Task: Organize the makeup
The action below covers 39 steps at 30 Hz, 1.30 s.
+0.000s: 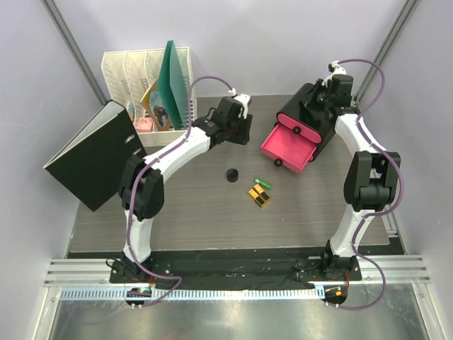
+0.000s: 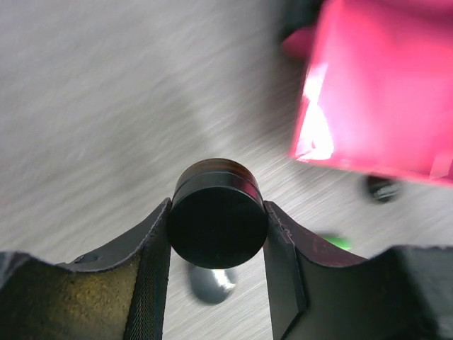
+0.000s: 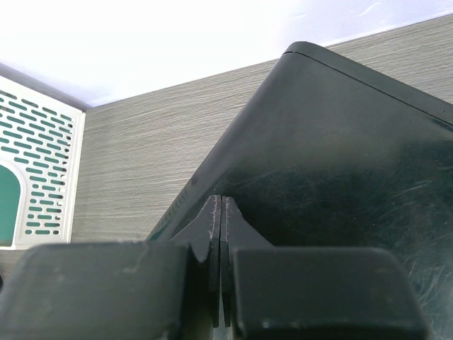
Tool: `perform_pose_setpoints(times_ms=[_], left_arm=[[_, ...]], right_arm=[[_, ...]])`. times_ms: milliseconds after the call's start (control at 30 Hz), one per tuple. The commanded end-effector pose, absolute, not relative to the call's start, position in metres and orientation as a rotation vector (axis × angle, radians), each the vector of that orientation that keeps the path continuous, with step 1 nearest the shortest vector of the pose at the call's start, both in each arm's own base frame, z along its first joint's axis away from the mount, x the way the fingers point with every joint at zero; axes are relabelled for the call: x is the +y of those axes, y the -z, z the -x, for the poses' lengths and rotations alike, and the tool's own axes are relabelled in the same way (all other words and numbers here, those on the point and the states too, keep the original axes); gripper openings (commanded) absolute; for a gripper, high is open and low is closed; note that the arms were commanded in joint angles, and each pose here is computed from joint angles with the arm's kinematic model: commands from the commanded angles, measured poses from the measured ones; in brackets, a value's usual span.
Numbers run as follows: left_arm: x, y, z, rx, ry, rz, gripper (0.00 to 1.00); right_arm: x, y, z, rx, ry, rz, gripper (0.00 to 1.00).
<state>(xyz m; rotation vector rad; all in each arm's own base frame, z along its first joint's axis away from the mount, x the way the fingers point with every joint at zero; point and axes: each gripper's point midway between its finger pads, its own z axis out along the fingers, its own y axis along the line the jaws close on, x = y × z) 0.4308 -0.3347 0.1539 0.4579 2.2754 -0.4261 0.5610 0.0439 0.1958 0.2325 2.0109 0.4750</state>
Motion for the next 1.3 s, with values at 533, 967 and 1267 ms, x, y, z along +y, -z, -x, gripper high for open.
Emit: perform_pose_setpoints(times_ms=[533,967,1267], left_arm=[[-0.473,-0.211,-0.436,2.039,0.806,-0.515,0.01],[-0.493,-0.174,-0.433,2.093,0.829,-0.535,0.32],[-0.500,-0.175,-0.440,2.064,0.841,-0.534,0.48]], right_arm=[[0.051,-0.013,-0.440,2.718,-0.404,-0.376,0.01],[0.053,-0.012,-0.438,2.723,-0.406,-0.373,0.01],[0.053,-0.012,-0.437,2.723,-0.408,-0.372,0.01]])
